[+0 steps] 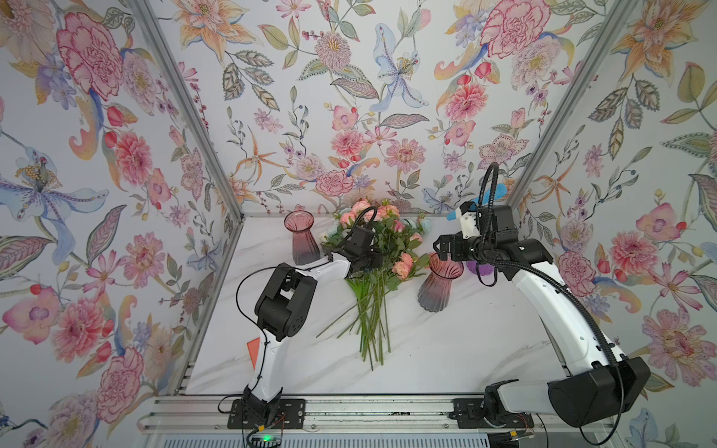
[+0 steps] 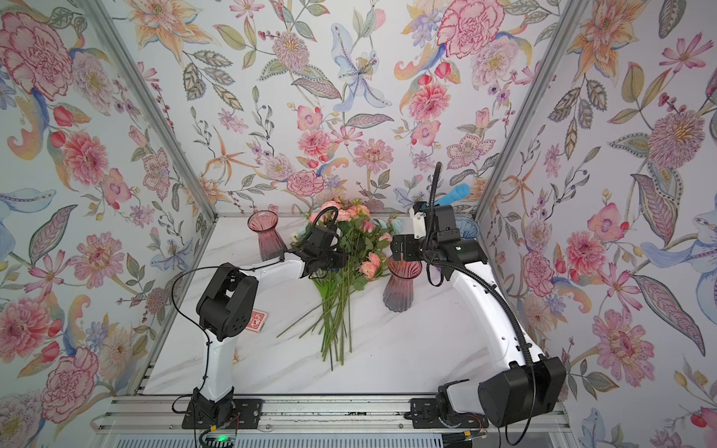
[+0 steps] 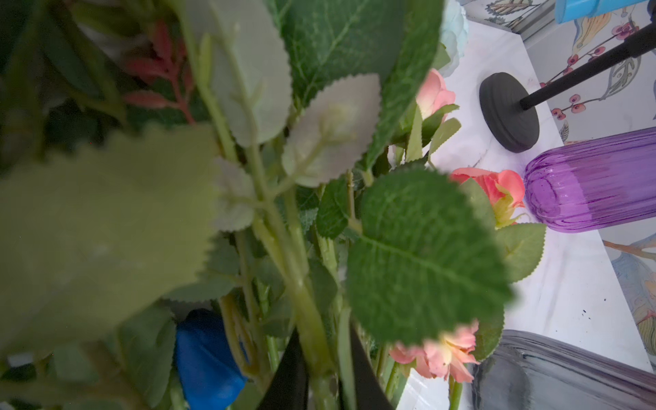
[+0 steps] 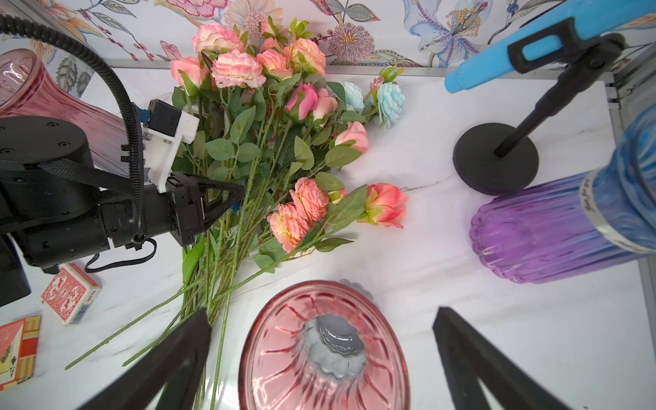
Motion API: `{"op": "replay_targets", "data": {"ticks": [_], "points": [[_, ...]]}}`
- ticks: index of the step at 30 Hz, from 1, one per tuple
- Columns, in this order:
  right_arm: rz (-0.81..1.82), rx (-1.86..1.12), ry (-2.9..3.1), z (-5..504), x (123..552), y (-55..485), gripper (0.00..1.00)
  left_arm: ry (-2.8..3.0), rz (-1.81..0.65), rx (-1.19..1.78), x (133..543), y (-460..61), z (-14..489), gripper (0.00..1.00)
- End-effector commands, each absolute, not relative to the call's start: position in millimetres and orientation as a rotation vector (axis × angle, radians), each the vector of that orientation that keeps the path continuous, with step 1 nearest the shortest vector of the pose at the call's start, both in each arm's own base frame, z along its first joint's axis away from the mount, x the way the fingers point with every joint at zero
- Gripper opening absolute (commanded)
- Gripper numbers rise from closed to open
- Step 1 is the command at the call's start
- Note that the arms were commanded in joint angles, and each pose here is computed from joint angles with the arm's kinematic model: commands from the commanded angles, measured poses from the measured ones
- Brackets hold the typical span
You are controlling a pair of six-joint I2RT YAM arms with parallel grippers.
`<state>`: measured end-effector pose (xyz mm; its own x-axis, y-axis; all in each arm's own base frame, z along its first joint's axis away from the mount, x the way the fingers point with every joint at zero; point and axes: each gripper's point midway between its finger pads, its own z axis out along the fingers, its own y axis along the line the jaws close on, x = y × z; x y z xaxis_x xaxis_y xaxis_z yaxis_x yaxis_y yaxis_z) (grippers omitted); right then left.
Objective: Place the pink flowers into the vase
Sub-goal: Pick up the flower at the center of the board.
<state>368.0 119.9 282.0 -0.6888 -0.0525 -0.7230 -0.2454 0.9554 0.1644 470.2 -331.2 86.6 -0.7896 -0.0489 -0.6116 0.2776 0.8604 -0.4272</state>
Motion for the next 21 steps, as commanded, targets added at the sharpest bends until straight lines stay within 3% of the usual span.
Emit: {"op": "replay_targets", "data": {"ticks": [1,6,11,21], "points": [[0.329,-0.199,2.3,285.7,367.0,119.3,1.0,2.349,-0.695,0.209,474.7,-341.8,103.7,0.13],[0.341,-0.204,2.305,284.5,368.1,123.0,0.99,2.31,-0.725,0.243,475.3,-346.0,117.9,0.02],[0.352,-0.213,2.308,283.6,367.2,126.7,0.99,2.24,-0.766,0.276,477.4,-349.0,140.9,0.0],[0.44,-0.265,2.317,282.3,360.4,149.2,0.99,1.992,-0.811,0.325,497.4,-343.3,235.6,0.0]]}}
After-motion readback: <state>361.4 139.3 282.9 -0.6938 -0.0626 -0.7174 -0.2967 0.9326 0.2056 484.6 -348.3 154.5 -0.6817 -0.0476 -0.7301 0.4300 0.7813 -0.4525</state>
